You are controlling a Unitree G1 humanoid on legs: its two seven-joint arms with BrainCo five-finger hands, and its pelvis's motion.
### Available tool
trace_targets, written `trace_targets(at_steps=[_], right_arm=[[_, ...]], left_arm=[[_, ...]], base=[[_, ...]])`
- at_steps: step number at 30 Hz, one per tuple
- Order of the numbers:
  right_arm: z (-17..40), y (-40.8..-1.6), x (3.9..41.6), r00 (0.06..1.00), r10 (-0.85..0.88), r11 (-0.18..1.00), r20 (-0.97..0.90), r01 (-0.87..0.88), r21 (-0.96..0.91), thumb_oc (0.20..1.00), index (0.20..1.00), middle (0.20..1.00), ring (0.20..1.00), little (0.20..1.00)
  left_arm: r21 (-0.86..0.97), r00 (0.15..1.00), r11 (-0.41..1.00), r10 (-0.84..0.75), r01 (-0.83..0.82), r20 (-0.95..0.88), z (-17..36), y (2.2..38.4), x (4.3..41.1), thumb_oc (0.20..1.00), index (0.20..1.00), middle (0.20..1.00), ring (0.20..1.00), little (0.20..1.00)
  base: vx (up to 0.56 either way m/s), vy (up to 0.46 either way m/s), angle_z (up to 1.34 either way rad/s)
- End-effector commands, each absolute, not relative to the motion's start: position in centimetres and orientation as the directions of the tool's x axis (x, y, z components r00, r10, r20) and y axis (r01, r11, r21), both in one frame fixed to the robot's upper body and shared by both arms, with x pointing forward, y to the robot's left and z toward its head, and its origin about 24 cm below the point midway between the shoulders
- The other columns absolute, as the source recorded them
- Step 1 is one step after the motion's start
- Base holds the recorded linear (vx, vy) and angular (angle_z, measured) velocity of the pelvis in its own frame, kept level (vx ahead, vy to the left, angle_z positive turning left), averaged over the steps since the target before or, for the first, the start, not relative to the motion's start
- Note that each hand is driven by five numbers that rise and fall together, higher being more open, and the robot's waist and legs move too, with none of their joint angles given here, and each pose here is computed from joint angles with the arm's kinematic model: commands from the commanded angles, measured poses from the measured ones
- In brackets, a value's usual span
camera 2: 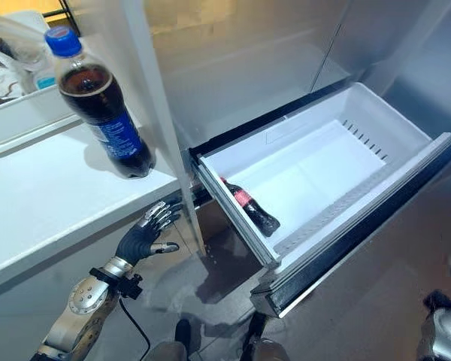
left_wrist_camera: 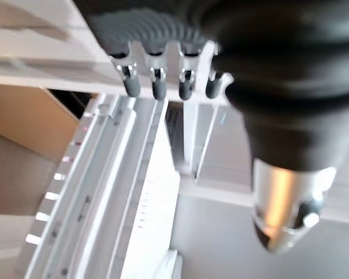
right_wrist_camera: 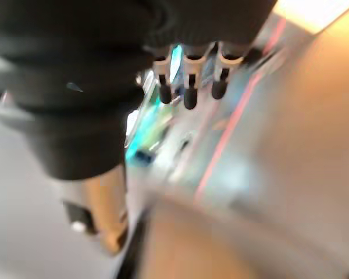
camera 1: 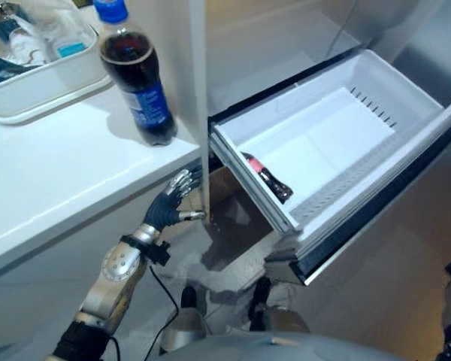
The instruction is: Take the drinks into the refrigerator
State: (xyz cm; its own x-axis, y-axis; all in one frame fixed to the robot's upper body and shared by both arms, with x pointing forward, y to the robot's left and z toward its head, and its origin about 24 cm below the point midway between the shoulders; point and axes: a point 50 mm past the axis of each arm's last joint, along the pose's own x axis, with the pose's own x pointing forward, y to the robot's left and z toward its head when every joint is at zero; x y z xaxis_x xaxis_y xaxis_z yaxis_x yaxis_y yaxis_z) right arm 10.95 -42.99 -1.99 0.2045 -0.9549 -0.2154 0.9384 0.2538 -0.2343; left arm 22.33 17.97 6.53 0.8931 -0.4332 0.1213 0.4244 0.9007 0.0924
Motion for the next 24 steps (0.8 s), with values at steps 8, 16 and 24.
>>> trace_targets(at_steps=[8,16,24], right_arm=[[-8.9,-37.2,12.2,0.303,-0.757,0.594,-0.579,0.689,-0.416,0.200,0.200,0.200,0.200,0.200],[-5.5,-26.9,27.0,0.773,-0.475,0.860,-0.421,0.307,-0.407,0.200,0.200,0.200,0.200,0.200],[7.7,-16.8,36.6,0.994,-0.028,0.809,0.106,0.085,-0.581,0.200,0.200,0.200,0.200,0.200]], left_arm=[[0.067,0.866,0.902,-0.428,0.426,0.259,9.0,17.8,22.5,1.000,1.000,1.000,1.000,1.000],[0.040,0.857,0.891,-0.446,0.452,0.260,8.8,16.5,22.5,1.000,1.000,1.000,1.000,1.000],[0.003,0.886,0.906,-0.415,0.424,0.205,7.2,16.1,22.3,1.000,1.000,1.000,1.000,1.000]], base=[[0.01,-0.001,-0.01],[0.02,0.002,0.06],[0.01,-0.002,0.08]])
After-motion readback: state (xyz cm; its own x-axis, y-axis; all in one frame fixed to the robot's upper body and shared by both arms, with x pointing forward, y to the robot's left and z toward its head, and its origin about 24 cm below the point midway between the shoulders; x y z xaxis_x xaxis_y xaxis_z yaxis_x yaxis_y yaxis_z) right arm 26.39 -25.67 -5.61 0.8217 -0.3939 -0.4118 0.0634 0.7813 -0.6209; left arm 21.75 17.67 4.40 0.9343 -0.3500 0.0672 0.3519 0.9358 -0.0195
